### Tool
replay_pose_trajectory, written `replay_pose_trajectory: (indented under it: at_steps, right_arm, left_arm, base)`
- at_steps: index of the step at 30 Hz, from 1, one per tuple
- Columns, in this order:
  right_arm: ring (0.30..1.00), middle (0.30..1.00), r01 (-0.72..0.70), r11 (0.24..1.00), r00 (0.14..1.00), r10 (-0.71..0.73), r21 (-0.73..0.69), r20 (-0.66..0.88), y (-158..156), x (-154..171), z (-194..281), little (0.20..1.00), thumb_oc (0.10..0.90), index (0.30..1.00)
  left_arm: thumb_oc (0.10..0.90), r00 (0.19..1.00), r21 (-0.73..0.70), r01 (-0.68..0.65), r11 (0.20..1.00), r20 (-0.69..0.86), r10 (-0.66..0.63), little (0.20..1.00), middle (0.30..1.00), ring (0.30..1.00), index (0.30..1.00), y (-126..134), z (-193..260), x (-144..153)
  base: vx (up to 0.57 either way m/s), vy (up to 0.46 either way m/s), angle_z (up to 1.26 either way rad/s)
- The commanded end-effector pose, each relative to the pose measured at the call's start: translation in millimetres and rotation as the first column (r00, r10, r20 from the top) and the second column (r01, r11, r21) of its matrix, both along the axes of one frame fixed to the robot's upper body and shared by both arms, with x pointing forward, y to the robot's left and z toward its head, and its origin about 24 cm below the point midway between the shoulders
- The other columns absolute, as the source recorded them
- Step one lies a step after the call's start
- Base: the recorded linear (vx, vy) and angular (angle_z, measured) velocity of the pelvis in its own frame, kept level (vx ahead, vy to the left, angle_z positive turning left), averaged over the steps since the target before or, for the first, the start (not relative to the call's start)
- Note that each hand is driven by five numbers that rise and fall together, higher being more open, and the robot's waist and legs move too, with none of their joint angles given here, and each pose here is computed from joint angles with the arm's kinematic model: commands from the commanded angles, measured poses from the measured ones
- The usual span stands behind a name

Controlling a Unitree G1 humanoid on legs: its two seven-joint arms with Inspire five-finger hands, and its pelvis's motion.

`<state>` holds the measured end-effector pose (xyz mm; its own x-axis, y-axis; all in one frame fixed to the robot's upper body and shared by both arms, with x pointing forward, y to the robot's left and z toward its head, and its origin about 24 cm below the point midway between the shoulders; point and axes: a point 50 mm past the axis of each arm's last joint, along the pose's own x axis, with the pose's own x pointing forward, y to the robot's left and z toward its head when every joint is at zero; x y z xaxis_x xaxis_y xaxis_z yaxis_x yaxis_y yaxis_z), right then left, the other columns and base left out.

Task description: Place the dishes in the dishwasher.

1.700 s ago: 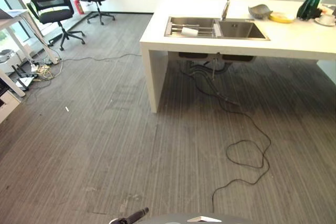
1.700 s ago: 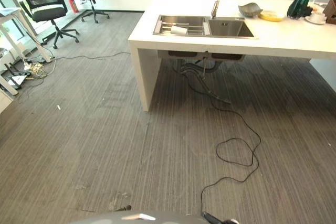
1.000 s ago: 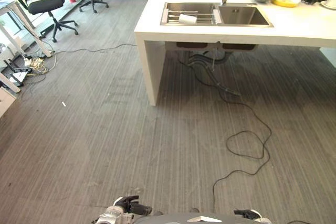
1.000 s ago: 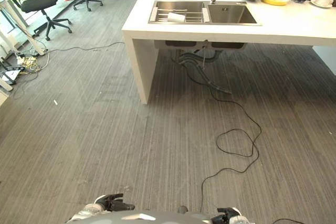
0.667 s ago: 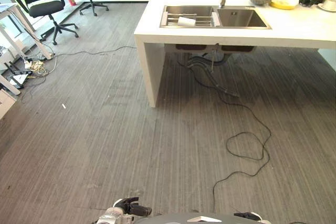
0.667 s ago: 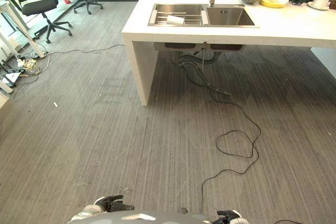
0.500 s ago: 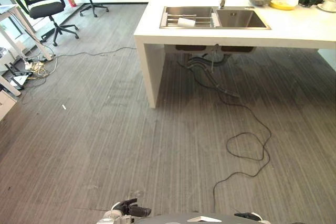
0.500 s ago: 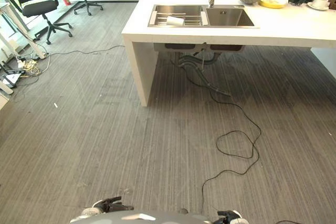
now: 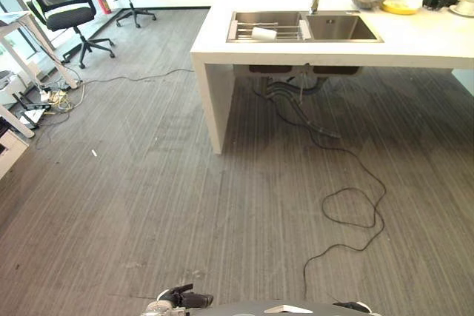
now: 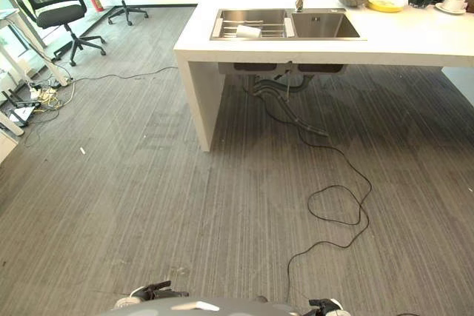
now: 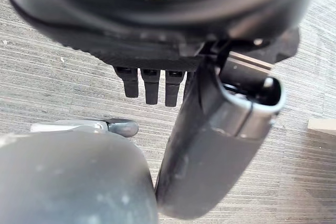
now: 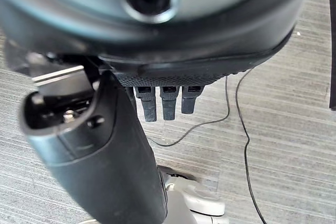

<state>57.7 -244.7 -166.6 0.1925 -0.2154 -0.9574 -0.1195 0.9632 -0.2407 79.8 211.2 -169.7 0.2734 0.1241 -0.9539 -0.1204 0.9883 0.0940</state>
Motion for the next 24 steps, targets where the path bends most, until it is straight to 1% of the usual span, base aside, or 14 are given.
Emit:
replay_pose_trajectory:
  at_steps: [1,7,8,11,17,19,21,22,24]
  right_arm:
    - [0.900,0.900,-0.020,1.000,0.999,0.021,-0.024,0.031,-7.2,12.8,3.8,0.900,0.800,0.900]
    - [0.900,0.900,-0.016,1.000,0.998,0.017,-0.025,0.055,-8.6,18.3,5.2,0.900,0.800,0.900]
    - [0.900,0.900,-0.023,0.999,0.998,0.026,-0.039,0.062,-10.4,20.8,6.2,0.900,0.800,0.900]
    - [0.900,0.900,-0.023,0.999,0.998,0.026,-0.048,0.064,-12.5,21.1,6.9,0.900,0.800,0.900]
    - [0.900,0.900,0.004,0.997,0.995,0.003,-0.074,0.096,-22.4,26.8,11.2,0.900,0.800,0.900]
    - [0.900,0.900,0.005,0.997,0.996,0.002,-0.077,0.085,-24.9,22.1,11.1,0.900,0.800,0.900]
    - [0.900,0.900,0.080,0.991,0.995,-0.072,-0.112,0.076,-34.6,11.1,12.3,0.900,0.800,0.900]
    - [0.900,0.900,0.092,0.989,0.994,-0.085,-0.118,0.066,-34.9,6.8,11.7,0.900,0.800,0.900]
    - [0.900,0.900,0.059,0.989,0.998,-0.054,-0.137,0.038,-34.1,2.5,10.7,0.900,0.800,0.900]
  left_arm:
    - [0.800,0.998,-0.009,0.064,0.998,0.008,-0.063,0.900,0.900,0.900,0.900,-12.2,-0.3,11.3]
    - [0.800,0.998,-0.008,0.064,0.998,0.025,-0.064,0.900,0.900,0.900,0.900,-13.5,0.6,15.6]
    - [0.800,0.996,0.013,0.086,0.996,0.033,-0.087,0.900,0.900,0.900,0.900,-13.4,1.5,19.5]
    - [0.800,0.994,0.023,0.102,0.995,0.037,-0.103,0.900,0.900,0.900,0.900,-14.2,1.9,21.6]
    - [0.800,0.994,0.030,0.043,0.999,0.103,-0.046,0.900,0.900,0.900,0.900,-15.0,6.2,36.6]
    - [0.800,0.992,0.025,0.025,0.999,0.119,-0.028,0.900,0.900,0.900,0.900,-14.6,7.1,38.6]
    - [0.800,0.986,0.027,-0.043,0.999,0.164,0.038,0.900,0.900,0.900,0.900,-13.8,9.7,44.1]
    - [0.800,0.983,0.049,-0.045,0.998,0.182,0.036,0.900,0.900,0.900,0.900,-12.0,11.1,46.0]
    - [0.800,0.980,0.120,-0.021,0.993,0.199,-0.004,0.900,0.900,0.900,0.900,-10.6,13.0,48.1]
  base:
    - [0.00,0.000,0.00]
    - [0.00,-0.027,0.03]
    - [0.00,-0.045,0.04]
    - [0.01,-0.069,0.03]
    - [-0.01,-0.105,-0.01]
    - [0.08,-0.103,-0.09]
    - [0.27,-0.124,0.03]
    - [0.33,-0.032,0.13]
    - [0.31,0.042,-0.02]
